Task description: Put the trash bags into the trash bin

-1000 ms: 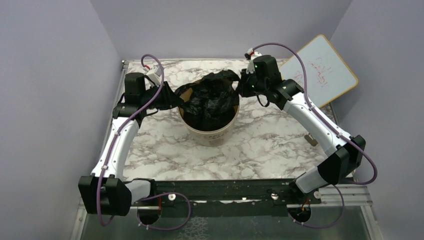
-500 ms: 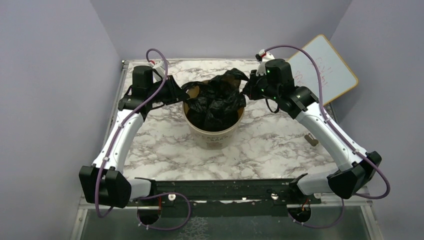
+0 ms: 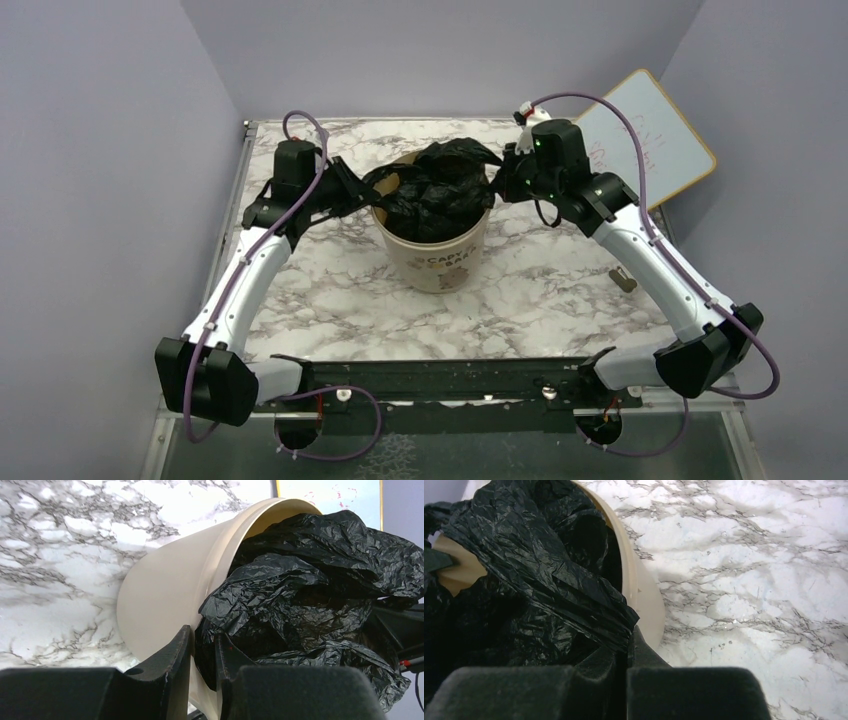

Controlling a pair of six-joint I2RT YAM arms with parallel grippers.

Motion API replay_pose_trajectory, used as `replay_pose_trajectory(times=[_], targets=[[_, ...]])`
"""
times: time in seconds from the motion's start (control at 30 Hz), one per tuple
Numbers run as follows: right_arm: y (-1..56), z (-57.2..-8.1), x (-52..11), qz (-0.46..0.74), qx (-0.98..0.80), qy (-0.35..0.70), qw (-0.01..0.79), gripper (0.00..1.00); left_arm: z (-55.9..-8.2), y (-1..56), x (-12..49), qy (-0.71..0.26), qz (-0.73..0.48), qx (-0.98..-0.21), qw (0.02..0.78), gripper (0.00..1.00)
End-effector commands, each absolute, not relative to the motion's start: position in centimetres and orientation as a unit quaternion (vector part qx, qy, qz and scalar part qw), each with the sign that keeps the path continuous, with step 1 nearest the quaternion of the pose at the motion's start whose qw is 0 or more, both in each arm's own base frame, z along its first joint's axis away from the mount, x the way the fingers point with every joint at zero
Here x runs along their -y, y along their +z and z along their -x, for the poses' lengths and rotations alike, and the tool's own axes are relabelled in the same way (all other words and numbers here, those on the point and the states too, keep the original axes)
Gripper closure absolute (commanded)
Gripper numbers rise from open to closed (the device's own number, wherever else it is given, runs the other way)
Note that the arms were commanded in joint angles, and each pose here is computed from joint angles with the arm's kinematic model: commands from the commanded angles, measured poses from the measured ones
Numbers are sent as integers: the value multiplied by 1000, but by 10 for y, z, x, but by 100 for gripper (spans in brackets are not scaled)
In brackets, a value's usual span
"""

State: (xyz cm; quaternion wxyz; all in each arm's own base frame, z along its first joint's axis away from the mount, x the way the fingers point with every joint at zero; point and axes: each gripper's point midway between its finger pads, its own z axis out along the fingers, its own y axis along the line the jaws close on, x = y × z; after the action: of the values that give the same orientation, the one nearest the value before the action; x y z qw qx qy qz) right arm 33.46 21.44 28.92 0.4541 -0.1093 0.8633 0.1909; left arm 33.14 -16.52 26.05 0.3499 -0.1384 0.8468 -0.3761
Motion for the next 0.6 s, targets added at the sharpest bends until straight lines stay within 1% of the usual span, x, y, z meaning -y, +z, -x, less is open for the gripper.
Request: replay_pose_trajectory(times=[0.0, 0.07, 0.2, 0.37, 0.43, 0.5, 0.57], targets=[[302, -330, -210, 110, -856, 197, 465, 96, -327, 280, 182, -404, 145, -831, 353, 100], [302, -330, -208, 108, -857, 193, 465, 96, -327, 279, 177, -389, 153, -833, 363, 100], [297, -327, -201, 106, -860, 180, 465, 96, -326, 280, 170, -368, 144, -837, 379, 91], [289, -325, -198, 99, -866, 178, 457, 96, -327, 273, 168, -350, 135, -846, 379, 88], [285, -322, -198, 96, -867, 180, 454, 96, -327, 274, 166, -347, 138, -844, 384, 81], [283, -321, -197, 94, -868, 180, 454, 96, -326, 275, 166, -347, 131, -844, 387, 76], [282, -321, -196, 93, -869, 178, 453, 96, -326, 278, 167, -348, 121, -844, 391, 68]])
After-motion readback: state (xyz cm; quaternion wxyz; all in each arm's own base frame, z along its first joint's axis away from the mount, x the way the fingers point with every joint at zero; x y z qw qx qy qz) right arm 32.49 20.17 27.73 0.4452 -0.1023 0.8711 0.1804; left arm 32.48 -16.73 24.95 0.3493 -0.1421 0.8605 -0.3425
